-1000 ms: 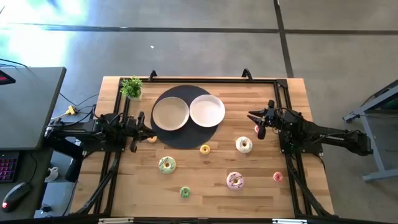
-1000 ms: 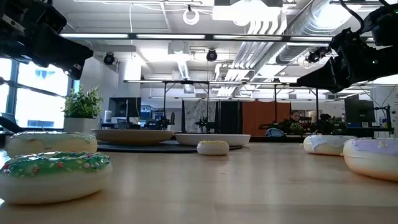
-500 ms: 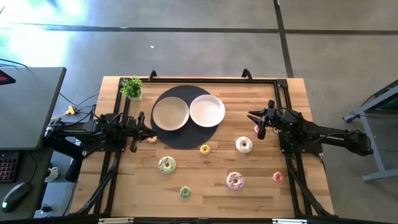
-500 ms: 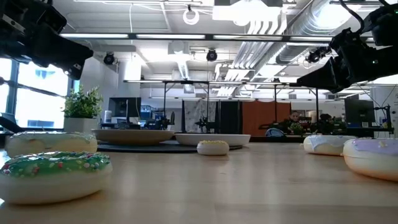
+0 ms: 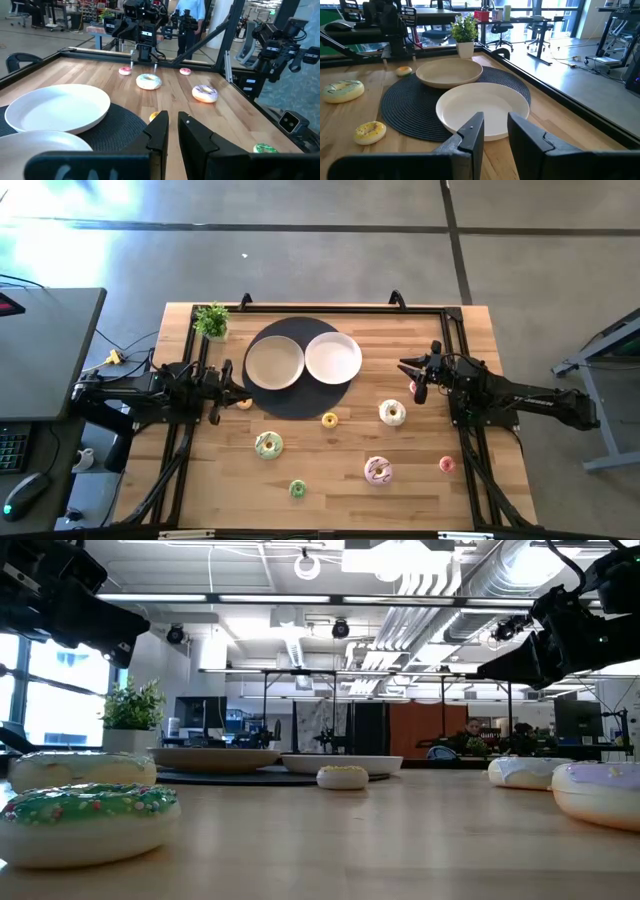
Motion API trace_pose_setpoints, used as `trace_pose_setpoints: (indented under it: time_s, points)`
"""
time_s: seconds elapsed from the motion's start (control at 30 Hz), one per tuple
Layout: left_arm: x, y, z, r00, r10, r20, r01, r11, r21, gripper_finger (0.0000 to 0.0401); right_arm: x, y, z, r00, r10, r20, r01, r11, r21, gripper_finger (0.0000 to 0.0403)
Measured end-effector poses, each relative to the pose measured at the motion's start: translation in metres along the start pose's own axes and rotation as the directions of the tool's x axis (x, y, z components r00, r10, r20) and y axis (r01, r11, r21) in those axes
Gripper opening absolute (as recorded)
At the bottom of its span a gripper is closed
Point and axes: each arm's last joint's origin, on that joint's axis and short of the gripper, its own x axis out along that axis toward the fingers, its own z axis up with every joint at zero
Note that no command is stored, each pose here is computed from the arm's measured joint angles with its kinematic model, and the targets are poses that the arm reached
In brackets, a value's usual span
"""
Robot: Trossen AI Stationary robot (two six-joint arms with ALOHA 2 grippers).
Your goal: Pick & Place donuts
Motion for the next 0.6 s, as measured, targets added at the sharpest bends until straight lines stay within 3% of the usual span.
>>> trace_pose_setpoints:
  time_s: [0.47, 0.6]
  points:
    - [0.0, 0.0, 0.0001, 1.0, 0.0, 0.001, 0.0, 1.0, 0.002, 0.0042, 0.0, 0.0, 0.0001, 1.0, 0.0, 0.0, 0.0, 1.0, 0.0, 0.0083]
    - [0.0, 0.0023, 0.002, 0.996, 0.084, 0.031, -0.089, 0.967, 0.24, 0.0042, 0.0, 0.0, 0.0001, 1.0, 0.0, 0.0, 0.0, 1.0, 0.0, 0.0083]
